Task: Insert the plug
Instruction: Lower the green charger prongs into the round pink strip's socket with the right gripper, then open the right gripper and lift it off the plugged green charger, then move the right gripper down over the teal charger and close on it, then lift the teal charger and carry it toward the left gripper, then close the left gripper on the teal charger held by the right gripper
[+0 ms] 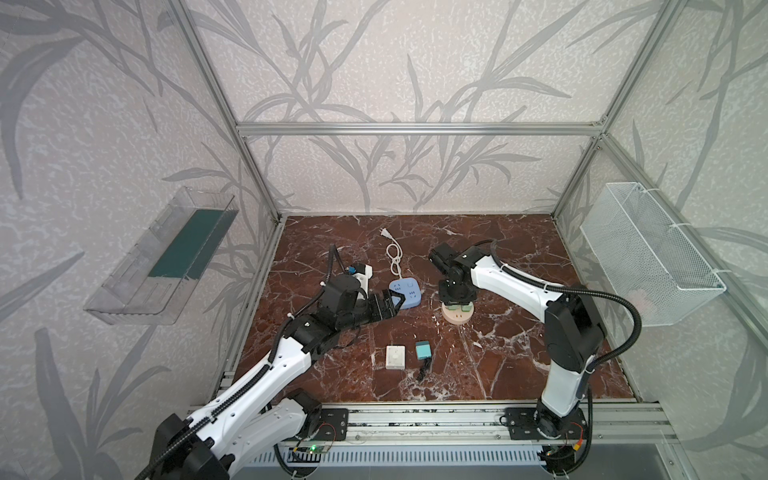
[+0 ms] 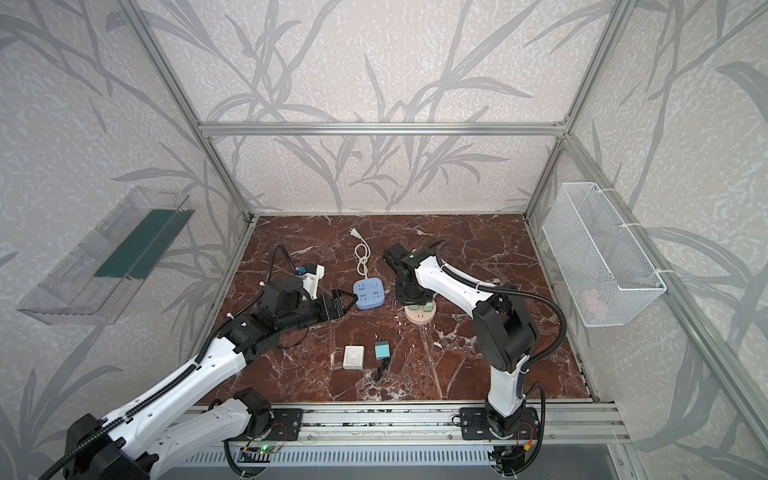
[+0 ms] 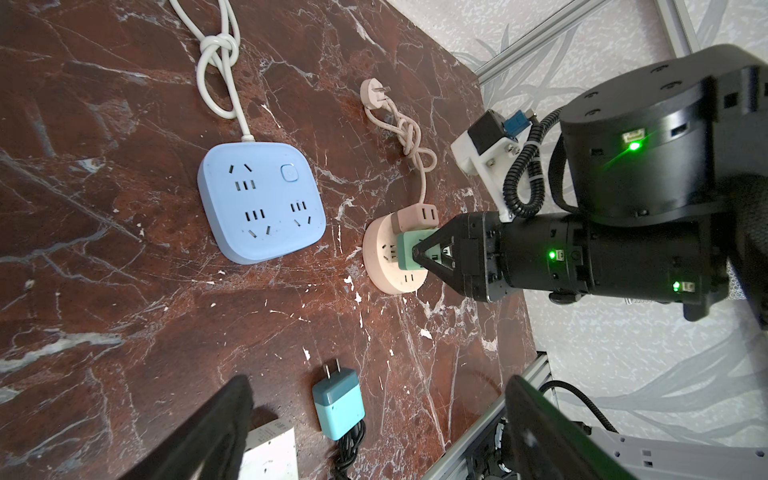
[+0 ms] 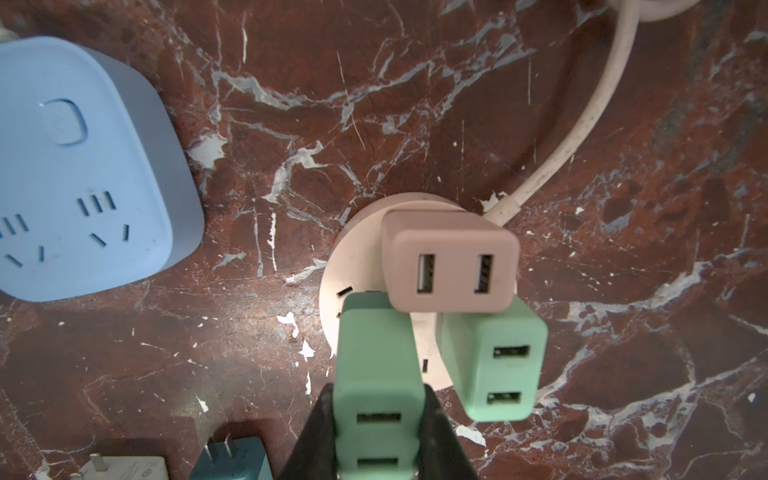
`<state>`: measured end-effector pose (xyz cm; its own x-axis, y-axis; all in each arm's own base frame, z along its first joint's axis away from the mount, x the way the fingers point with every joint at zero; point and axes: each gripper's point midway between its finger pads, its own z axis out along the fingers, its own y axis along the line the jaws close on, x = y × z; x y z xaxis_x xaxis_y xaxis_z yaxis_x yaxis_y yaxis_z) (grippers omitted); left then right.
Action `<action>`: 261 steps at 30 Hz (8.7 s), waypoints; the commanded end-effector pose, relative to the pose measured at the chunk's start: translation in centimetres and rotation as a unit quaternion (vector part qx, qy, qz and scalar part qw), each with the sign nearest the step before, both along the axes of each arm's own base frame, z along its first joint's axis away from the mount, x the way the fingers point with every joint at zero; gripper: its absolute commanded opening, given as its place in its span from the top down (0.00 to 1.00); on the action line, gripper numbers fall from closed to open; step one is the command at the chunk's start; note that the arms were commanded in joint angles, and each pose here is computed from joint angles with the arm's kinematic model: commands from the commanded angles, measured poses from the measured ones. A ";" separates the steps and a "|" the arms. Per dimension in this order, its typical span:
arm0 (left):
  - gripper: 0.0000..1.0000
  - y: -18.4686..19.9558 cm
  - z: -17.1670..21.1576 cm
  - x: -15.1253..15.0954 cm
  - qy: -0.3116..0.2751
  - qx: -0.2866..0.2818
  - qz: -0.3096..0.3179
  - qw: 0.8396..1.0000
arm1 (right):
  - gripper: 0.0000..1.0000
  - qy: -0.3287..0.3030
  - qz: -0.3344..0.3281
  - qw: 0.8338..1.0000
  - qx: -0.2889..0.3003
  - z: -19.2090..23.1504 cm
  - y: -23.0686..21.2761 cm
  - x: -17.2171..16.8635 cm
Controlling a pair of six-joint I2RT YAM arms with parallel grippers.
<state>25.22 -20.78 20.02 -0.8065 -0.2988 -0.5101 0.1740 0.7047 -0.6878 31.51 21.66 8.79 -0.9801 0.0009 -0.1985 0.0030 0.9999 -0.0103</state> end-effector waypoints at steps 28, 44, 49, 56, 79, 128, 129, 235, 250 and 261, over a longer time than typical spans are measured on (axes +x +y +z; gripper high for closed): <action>0.08 0.6 -1.2 -0.2 0.000 0.003 0.010 1.000 | 1.00 0.114 0.002 0.993 -0.028 -6.0 -1.3 -1.1; 0.08 0.7 -1.6 -0.1 0.002 0.005 0.013 1.000 | 1.00 0.165 -0.002 0.986 -0.031 -10.1 -1.6 -1.5; 0.08 0.7 -1.8 -0.1 0.004 0.006 0.013 1.000 | 1.00 0.178 -0.003 0.984 -0.023 -11.1 -1.5 -1.8; 0.08 0.7 -1.7 0.0 0.005 0.003 0.016 1.000 | 1.00 0.181 0.005 0.983 -0.011 -10.6 -1.4 -1.8; 0.07 0.4 -1.0 0.2 0.001 -0.004 0.014 1.000 | 0.60 0.080 0.003 0.996 0.041 -2.1 -0.6 0.0; 0.07 1.4 -3.9 -1.3 0.049 0.018 0.022 0.998 | 0.47 0.061 0.144 0.982 0.102 -4.1 8.8 -13.4; 0.07 1.5 -3.9 -1.3 0.049 0.018 0.023 0.998 | 0.47 0.062 0.142 0.983 0.101 -4.3 8.8 -13.4; 0.45 -3.9 -3.0 -5.3 0.116 -0.119 -0.139 0.976 | 1.00 -0.077 0.406 0.894 0.172 7.3 12.7 -13.2; 0.61 -4.6 -3.4 -5.5 0.126 -0.127 -0.151 0.972 | 1.00 -0.069 0.424 0.888 0.163 7.4 13.5 -14.0; 0.67 -4.5 -3.1 -5.9 0.123 -0.132 -0.154 0.971 | 1.00 -0.076 0.414 0.897 0.138 7.1 12.9 -13.2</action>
